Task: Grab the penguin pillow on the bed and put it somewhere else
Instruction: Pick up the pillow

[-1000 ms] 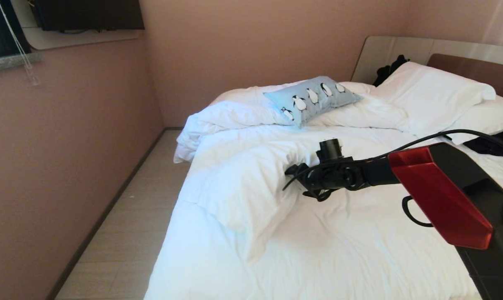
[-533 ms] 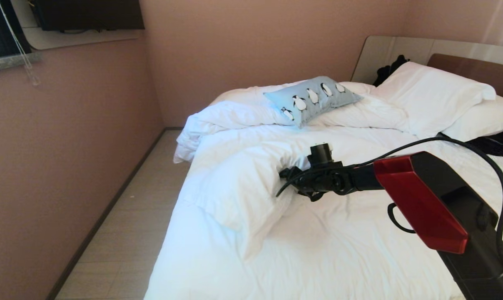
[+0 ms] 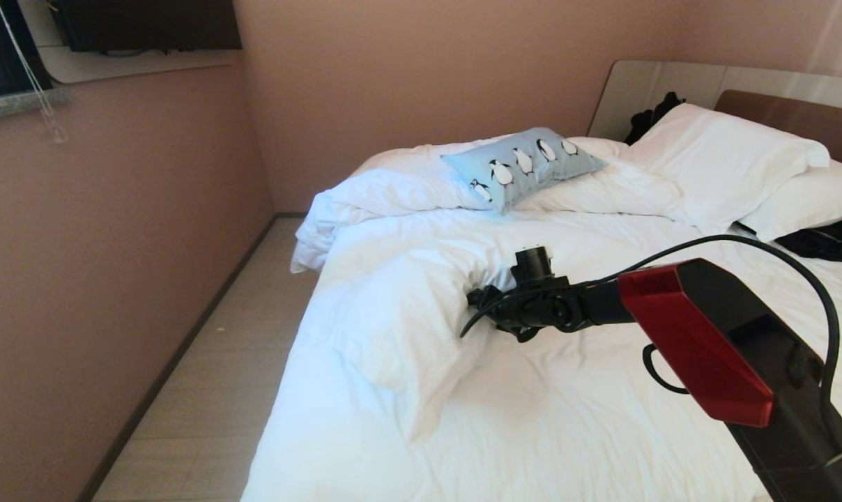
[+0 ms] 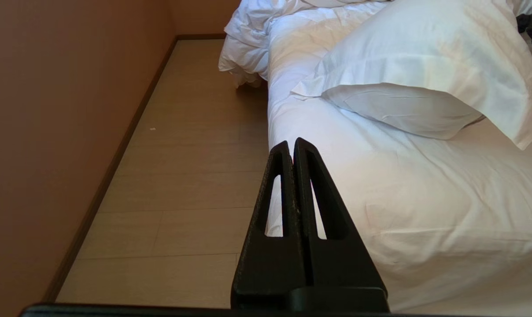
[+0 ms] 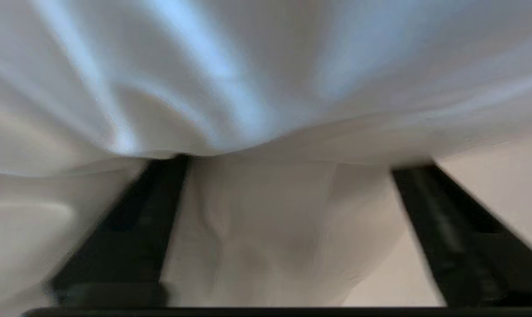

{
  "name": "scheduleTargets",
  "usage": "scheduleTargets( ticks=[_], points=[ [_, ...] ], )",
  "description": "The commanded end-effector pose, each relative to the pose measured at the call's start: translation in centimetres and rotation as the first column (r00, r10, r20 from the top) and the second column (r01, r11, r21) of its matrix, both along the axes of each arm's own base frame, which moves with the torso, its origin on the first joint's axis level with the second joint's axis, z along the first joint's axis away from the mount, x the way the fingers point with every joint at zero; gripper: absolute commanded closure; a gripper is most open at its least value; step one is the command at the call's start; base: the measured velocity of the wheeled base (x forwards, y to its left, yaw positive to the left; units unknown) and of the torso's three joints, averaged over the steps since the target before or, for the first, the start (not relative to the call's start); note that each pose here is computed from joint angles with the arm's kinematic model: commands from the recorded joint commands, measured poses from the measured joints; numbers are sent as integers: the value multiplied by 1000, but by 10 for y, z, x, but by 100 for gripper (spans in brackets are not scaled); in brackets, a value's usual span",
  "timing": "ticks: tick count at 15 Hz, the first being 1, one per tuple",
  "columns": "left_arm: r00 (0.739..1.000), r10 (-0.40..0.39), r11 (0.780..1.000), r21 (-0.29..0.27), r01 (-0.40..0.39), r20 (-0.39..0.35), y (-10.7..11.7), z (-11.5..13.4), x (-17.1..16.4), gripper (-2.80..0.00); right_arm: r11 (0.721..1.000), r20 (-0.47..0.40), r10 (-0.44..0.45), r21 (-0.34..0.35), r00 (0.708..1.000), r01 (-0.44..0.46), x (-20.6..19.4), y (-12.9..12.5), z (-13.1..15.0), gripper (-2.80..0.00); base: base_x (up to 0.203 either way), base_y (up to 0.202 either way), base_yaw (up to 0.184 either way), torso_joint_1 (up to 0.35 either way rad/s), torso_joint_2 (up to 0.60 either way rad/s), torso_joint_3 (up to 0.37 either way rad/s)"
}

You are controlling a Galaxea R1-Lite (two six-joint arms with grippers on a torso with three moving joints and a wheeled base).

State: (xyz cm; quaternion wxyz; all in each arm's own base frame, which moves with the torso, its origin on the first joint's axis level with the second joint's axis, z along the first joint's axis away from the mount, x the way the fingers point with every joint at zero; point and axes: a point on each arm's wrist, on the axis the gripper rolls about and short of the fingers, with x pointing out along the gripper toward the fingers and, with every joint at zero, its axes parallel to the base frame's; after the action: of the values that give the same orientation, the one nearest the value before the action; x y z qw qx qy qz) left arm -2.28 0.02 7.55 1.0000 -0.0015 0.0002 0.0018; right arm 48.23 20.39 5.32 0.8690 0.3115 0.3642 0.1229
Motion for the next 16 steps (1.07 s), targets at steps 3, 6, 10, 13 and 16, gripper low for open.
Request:
scheduleTargets(
  ticks=[3, 6, 10, 13, 16],
  points=[
    [1000, 1, 1000, 0, -1, -1, 0, 0, 0, 0, 1000, -4, 4, 1, 1000, -4, -1, 3, -3, 0, 0, 0, 0, 0, 0, 0],
    [1000, 1, 1000, 0, -1, 0, 0, 0, 0, 0, 1000, -5, 6, 2, 1000, -6, -1, 4, -3, 0, 0, 0, 0, 0, 0, 0],
    [1000, 1, 1000, 0, -1, -1, 0, 0, 0, 0, 1000, 29, -12, 10, 1000, 11, -4, 2, 18, 0, 0, 0, 0, 0, 0, 0],
    [1000, 1, 1000, 0, -1, -1, 0, 0, 0, 0, 998, 89, -61, 22, 994, 59, -8, -3, 50, 0, 0, 0, 0, 0, 0, 0],
    [1000, 1, 1000, 0, -1, -1, 0, 0, 0, 0, 992, 138, -109, 76, 984, 99, -16, -22, 93, 0, 0, 0, 0, 0, 0, 0]
  ],
)
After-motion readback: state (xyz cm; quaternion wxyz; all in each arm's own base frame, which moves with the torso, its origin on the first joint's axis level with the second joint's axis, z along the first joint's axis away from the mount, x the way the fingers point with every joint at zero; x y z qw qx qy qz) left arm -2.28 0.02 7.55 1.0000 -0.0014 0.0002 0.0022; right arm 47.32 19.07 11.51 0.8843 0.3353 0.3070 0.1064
